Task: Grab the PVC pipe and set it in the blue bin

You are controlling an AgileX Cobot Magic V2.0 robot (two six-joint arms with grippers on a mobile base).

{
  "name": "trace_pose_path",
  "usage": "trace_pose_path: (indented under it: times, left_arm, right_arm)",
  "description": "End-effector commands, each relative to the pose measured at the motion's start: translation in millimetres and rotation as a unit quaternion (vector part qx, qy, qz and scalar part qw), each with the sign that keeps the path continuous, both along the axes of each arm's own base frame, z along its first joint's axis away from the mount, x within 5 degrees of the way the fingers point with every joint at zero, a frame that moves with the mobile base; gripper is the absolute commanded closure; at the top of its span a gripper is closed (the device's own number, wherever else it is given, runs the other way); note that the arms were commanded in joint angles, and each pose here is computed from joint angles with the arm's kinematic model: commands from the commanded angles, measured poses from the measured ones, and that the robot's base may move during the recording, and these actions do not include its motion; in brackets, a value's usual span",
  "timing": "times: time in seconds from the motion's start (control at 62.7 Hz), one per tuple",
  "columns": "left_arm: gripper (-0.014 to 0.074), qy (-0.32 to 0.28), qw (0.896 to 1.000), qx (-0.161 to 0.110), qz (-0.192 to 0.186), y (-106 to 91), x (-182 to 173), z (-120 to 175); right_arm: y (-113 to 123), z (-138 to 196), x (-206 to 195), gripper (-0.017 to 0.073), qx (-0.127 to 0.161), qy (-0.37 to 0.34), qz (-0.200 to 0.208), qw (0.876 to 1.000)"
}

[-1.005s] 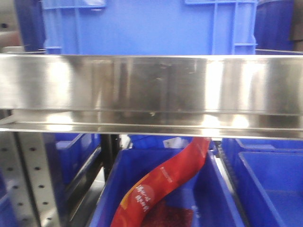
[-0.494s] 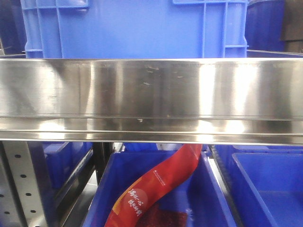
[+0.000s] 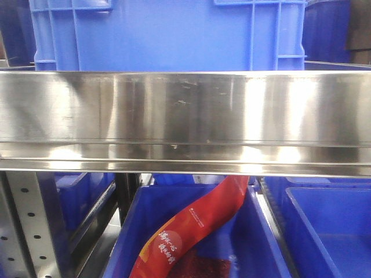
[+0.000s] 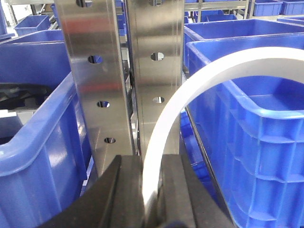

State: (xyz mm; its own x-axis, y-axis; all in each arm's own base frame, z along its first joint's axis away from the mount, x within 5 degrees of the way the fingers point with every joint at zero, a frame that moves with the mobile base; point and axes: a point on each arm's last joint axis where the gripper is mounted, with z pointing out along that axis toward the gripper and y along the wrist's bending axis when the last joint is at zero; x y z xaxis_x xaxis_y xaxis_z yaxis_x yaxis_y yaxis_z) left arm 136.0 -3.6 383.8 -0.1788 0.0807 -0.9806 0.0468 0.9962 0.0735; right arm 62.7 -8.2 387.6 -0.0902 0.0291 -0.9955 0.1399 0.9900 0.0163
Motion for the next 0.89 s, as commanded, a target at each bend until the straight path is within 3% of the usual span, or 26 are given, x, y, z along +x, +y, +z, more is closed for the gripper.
trace_pose_path:
  times: [0.0, 0.877]
  left_arm:
    - [0.0704, -0.018, 1.0, -0.004, -0.002, -0.7, -1.1, 4.1]
    - [0.0704, -0.048, 0.999, -0.005, 0.0, -0.4, -0.4, 9.5]
  right_arm:
    - [0.1, 2.6, -1.1, 0.0721, -0.004, -0.016, 0.0, 1.0]
    - [0.1, 2.9, -1.1, 0.0721, -0.004, -0.017, 0.0, 1.0]
